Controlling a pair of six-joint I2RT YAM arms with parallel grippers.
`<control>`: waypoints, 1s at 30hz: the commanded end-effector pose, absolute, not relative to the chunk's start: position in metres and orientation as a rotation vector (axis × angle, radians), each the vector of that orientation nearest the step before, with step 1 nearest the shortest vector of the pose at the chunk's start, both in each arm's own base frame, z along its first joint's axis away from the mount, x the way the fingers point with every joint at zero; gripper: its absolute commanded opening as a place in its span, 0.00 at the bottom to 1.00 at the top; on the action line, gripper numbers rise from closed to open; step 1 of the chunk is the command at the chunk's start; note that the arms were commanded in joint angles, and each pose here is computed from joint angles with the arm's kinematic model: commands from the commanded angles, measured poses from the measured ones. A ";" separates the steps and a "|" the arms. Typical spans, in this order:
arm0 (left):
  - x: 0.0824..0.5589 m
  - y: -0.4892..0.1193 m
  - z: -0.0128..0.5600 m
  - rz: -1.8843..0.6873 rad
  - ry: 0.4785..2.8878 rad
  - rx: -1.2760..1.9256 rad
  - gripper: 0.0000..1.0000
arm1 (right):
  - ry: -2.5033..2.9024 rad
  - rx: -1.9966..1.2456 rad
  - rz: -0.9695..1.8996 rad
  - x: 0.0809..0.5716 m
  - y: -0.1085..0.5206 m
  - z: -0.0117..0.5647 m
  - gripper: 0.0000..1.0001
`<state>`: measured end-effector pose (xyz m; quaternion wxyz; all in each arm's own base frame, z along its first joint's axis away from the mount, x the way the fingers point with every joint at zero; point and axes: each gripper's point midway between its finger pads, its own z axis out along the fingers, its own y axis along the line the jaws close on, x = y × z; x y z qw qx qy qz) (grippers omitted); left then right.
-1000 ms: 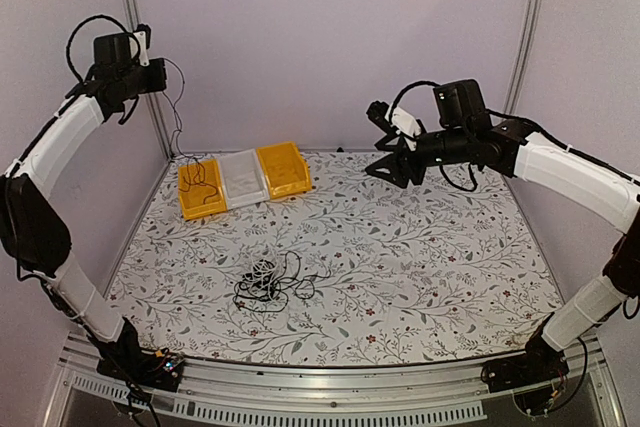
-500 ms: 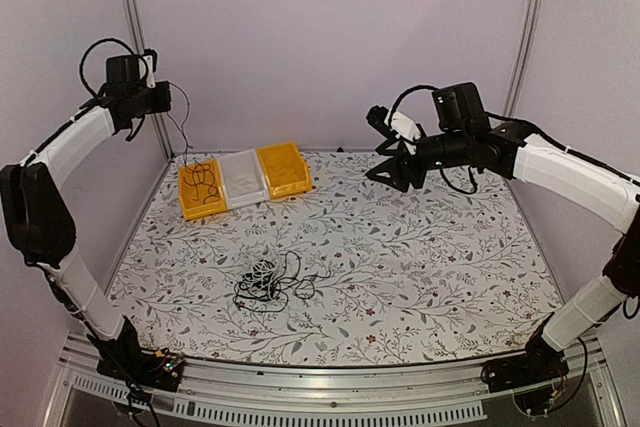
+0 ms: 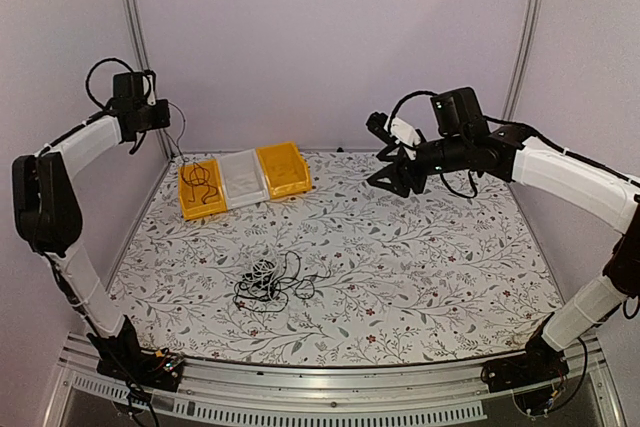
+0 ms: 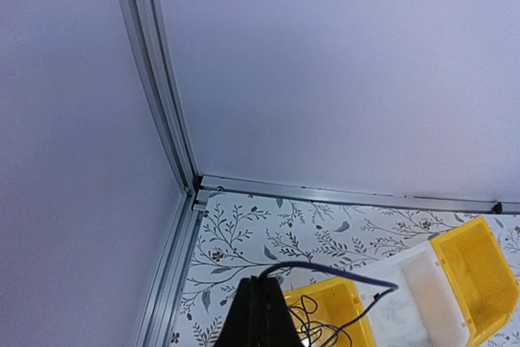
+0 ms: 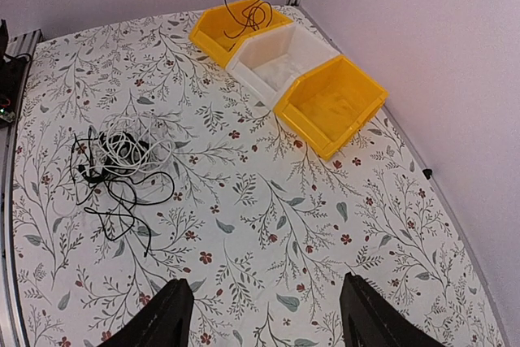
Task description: Untangle the cables
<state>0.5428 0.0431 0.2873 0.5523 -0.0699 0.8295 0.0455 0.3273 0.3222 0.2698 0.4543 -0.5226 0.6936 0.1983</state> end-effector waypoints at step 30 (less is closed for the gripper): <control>0.569 0.028 0.125 0.187 2.231 -0.214 0.00 | 1.784 -1.303 0.476 0.315 0.308 0.241 0.66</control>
